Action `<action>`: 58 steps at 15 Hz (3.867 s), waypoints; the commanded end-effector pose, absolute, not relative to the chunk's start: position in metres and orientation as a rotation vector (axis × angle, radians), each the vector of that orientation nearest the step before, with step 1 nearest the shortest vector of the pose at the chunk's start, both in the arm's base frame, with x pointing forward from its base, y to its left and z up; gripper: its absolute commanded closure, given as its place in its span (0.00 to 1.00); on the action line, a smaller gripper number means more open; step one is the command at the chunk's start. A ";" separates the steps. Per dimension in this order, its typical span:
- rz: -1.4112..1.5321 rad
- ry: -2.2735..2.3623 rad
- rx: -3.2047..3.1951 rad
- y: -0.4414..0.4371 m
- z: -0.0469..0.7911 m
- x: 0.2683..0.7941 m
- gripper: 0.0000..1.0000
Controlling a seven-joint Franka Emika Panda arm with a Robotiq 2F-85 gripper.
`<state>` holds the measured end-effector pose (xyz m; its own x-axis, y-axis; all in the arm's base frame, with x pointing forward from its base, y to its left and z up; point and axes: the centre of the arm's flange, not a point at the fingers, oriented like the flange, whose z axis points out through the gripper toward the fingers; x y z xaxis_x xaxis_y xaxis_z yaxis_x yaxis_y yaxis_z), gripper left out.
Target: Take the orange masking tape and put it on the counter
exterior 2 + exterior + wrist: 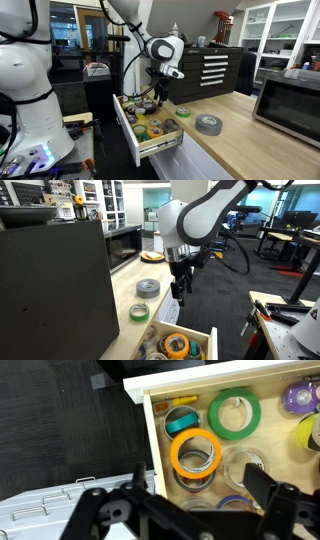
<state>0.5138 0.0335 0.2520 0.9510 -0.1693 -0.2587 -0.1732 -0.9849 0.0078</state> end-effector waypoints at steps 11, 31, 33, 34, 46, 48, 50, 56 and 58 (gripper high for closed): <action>0.414 -0.325 -3.021 0.066 0.202 0.491 0.00; 0.079 -0.760 -3.154 0.124 0.103 0.458 0.00; 0.048 -0.810 -3.136 0.129 0.094 0.456 0.00; 0.035 -0.819 -3.126 0.130 0.089 0.456 0.00; 0.038 -0.814 -3.084 0.120 0.045 0.453 0.00; 0.045 -0.813 -3.078 0.118 0.040 0.457 0.00; 0.056 -0.813 -3.071 0.117 0.036 0.460 0.00; 0.091 -0.810 -3.053 0.104 0.020 0.466 0.26; 0.090 -0.821 -3.044 0.102 0.019 0.467 0.41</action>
<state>0.4612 0.1066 0.0221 0.8681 0.4912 -0.0721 0.4936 -0.8695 0.0192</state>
